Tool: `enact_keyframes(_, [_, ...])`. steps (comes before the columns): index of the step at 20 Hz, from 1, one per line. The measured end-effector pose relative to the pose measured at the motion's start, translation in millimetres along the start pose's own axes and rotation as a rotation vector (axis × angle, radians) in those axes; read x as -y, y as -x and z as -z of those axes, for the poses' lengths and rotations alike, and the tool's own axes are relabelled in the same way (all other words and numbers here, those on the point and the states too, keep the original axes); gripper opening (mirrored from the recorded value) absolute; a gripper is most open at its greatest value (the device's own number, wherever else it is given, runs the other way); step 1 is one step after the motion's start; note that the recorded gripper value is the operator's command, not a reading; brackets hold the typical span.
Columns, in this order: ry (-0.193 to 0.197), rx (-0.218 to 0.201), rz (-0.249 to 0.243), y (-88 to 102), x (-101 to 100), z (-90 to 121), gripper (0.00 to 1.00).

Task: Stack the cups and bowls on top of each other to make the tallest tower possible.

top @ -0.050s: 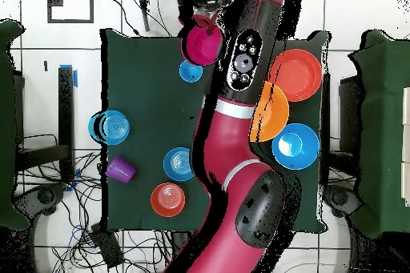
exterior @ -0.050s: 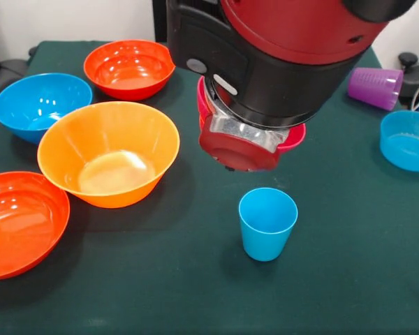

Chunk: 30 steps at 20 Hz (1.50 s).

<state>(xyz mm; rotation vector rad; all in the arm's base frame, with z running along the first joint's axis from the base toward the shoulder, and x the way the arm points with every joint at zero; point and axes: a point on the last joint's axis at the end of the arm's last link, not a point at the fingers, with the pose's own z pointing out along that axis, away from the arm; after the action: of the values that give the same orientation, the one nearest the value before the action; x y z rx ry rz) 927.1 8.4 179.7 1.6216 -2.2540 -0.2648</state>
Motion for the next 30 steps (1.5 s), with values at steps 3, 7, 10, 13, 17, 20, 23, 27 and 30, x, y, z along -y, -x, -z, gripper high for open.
enact_keyframes(3, [0.002,0.02,0.014,1.8,-1,2,0.0])
enact_keyframes(7, [0.003,0.06,0.044,6.7,-5,6,0.0])
enact_keyframes(10, [0.005,0.084,0.06,9.8,-7,8,0.0])
enact_keyframes(13, [0.008,0.101,0.07,11.8,-8,9,0.0])
enact_keyframes(17, [0.019,0.137,0.088,17.1,-8,3,0.0])
enact_keyframes(20, [0.021,0.156,0.083,19.9,-3,-6,0.0])
enact_keyframes(23, [0.016,0.171,0.079,20.2,0,-10,0.0])
enact_keyframes(27, [-0.003,0.192,0.071,19.2,6,-11,0.0])
enact_keyframes(30, [-0.024,0.21,0.064,17.8,10,-9,0.0])
